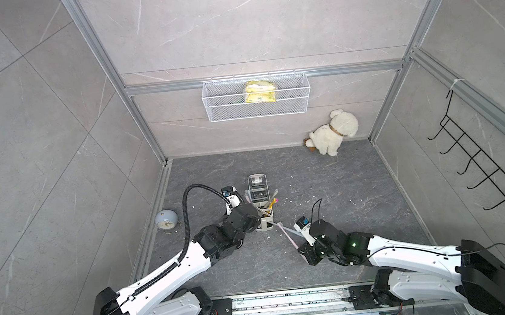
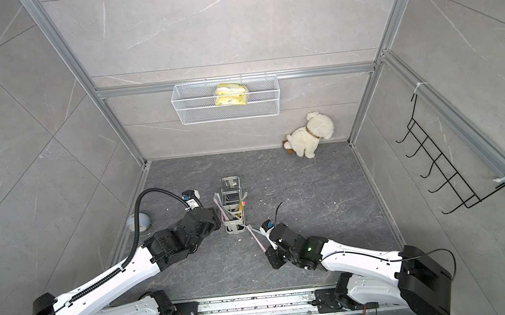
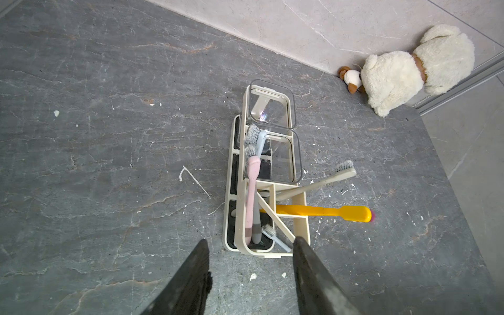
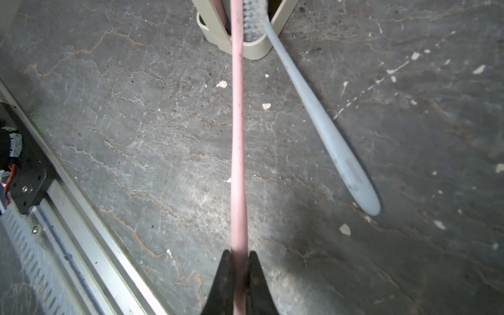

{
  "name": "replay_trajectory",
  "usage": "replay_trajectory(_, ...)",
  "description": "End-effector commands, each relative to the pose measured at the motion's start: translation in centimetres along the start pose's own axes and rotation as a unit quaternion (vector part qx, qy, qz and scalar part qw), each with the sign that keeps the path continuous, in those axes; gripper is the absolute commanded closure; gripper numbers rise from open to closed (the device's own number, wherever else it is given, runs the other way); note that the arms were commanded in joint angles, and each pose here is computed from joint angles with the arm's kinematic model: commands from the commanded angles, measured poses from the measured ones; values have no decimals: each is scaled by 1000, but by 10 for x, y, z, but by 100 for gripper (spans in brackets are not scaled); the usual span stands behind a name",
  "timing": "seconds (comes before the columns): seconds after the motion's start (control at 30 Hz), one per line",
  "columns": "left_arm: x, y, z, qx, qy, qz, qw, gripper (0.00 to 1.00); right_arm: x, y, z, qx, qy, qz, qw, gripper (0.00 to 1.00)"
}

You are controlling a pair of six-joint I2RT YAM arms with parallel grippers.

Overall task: Place the toothbrush into the toothbrush holder
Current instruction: Pick up the toothbrush from the toothbrush holder.

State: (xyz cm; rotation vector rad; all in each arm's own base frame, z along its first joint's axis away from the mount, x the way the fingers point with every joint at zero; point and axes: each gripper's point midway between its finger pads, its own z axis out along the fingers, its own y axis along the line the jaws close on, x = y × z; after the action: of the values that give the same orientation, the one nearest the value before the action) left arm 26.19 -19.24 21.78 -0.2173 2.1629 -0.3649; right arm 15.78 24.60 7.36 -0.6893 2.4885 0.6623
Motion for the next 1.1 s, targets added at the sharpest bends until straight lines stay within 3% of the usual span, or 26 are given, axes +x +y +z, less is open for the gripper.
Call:
replay_trajectory(0.0,-25,-11,-16,3,-33,-12,999,37,13,1,-9,-11,11,24,1000,96)
replay_trajectory(0.2,-29,-34,-27,28,-26,-3,999,27,-5,17,-25,-45,-19,25,998,96)
replay_trajectory(0.4,-6,-77,-21,72,50,-20,996,13,-32,32,-47,-67,-56,20,996,96)
replay_trajectory(0.53,17,-101,-12,102,100,-36,989,11,-52,44,-65,-85,-89,18,992,96)
replay_trajectory(0.77,39,-125,3,127,133,-56,981,12,-78,57,-86,-103,-127,13,986,96)
replay_trajectory(0.83,42,-127,6,129,133,-62,981,21,-80,58,-87,-103,-128,14,986,96)
replay_trajectory(0.93,42,-128,7,132,128,-72,980,51,-81,58,-87,-102,-128,15,986,96)
replay_trajectory(1.07,38,-126,4,132,123,-76,981,73,-81,53,-85,-88,-129,20,988,96)
